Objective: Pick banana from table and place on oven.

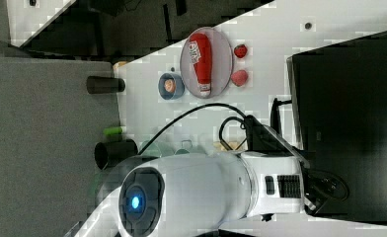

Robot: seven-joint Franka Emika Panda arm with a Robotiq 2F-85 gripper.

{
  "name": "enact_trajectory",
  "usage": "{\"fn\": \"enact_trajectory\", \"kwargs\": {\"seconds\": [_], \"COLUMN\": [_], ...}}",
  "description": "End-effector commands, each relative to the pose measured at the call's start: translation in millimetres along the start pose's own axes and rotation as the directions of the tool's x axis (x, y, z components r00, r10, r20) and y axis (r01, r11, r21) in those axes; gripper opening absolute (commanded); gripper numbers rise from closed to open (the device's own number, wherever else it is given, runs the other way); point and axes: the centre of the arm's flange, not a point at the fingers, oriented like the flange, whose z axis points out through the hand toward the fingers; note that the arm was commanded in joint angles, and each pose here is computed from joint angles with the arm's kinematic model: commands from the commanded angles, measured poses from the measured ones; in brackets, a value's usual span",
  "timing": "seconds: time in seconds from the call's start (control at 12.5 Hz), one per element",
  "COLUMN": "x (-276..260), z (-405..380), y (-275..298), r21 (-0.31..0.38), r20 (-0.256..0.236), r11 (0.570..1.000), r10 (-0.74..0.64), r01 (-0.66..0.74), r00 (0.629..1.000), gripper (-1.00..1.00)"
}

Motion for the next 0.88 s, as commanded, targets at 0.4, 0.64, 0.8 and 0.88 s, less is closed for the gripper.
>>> {"fn": "enact_trajectory", "kwargs": {"seconds": [0.4,0.64,0.8,0.88], "x": [3.2,-23.6,-65.6,-88.9], "z": [-54.8,-111.7,-141.5,-157.1], "y": [-80.7,-125.4,-160.4,-178.9], "r21": [0.005,0.063,0.099,0.104], "r20": [-0.110,-0.123,-0.048,-0.013], "r11": [0.980,0.984,0.992,0.995], "r10": [-0.196,-0.155,-0.068,-0.003], "r01": [0.197,0.164,0.073,0.004], "r00": [0.974,0.980,0.996,1.000], "gripper": [1.00,1.00,1.00,1.00]}}
